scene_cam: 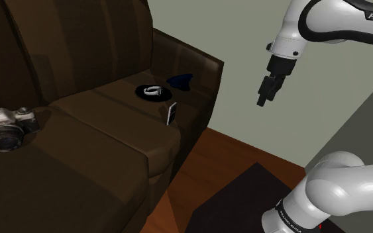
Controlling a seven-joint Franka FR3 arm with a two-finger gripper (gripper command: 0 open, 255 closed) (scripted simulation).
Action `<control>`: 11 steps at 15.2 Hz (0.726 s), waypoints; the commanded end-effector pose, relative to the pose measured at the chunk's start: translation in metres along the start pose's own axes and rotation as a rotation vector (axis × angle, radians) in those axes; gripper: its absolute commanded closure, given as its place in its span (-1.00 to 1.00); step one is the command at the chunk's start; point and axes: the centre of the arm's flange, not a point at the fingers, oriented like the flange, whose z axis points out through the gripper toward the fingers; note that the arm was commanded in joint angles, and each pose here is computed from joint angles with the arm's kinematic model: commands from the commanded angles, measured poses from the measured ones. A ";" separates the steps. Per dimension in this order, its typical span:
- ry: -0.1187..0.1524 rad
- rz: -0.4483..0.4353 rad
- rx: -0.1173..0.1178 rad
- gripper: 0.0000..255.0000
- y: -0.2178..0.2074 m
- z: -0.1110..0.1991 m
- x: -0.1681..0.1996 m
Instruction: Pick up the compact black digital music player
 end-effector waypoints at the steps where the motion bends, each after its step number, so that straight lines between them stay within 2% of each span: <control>1: 0.000 0.000 0.000 -1.00 0.000 0.000 0.000; 11: 0.039 -0.041 -0.014 -1.00 -0.065 0.036 0.104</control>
